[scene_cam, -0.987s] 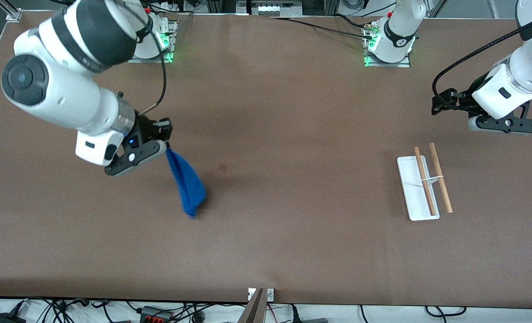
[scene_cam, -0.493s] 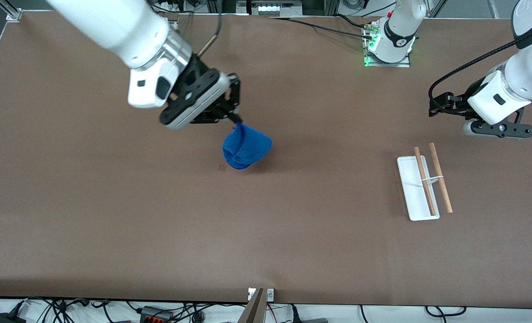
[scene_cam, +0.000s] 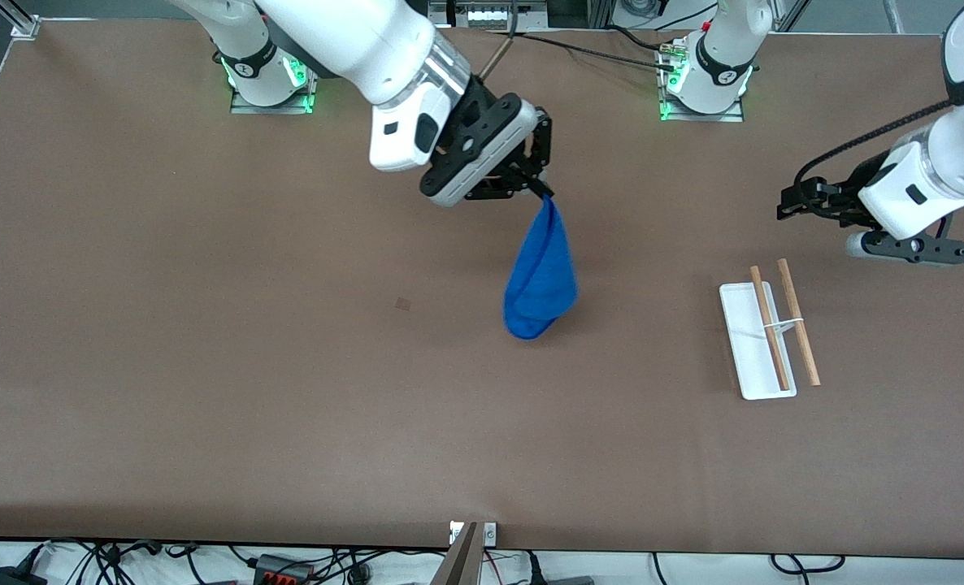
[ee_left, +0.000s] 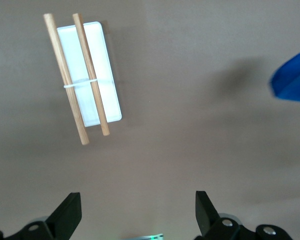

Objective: Pass towel and hang on rack
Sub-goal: 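Hold the towel up while the left gripper reaches toward it, then grasp the hanging towel with the left gripper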

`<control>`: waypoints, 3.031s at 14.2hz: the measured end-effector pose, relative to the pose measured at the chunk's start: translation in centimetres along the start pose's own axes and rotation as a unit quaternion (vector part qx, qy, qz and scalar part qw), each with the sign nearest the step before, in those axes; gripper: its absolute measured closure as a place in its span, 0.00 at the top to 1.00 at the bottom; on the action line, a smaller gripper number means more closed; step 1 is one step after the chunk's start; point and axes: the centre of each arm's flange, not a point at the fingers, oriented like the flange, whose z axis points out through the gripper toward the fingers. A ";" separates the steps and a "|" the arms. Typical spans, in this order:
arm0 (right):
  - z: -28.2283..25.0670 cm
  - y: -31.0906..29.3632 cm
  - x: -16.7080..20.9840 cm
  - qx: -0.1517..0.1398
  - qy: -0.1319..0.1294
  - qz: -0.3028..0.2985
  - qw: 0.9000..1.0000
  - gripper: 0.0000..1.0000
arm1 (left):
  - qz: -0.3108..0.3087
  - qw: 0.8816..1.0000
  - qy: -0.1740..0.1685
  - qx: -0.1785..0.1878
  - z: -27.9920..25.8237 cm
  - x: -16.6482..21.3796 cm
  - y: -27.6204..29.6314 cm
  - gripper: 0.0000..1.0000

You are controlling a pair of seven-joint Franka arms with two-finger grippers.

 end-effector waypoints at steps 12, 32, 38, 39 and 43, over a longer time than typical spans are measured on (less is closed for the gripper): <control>2.0 -1.5 -0.7 0.005 0.007 -0.015 1.000 0.02 | 0.476 0.841 0.188 -0.175 10.5 5.8 1.3 1.00; 3.1 -1.8 -1.2 -0.011 0.004 -0.033 0.999 0.02 | 0.559 0.653 0.416 -0.297 31.8 8.0 11.4 1.00; 3.1 -1.8 -1.2 -0.011 0.004 -0.033 0.999 0.02 | 0.571 0.630 0.443 -0.283 33.6 7.3 13.3 0.77; 3.1 -1.8 -1.2 -0.011 0.004 -0.033 0.999 0.02 | 0.570 0.627 0.451 -0.282 34.1 7.3 13.2 0.67; 3.1 -1.8 -1.2 -0.011 0.004 -0.033 0.999 0.02 | 0.570 0.623 0.459 -0.276 35.1 7.4 12.9 0.23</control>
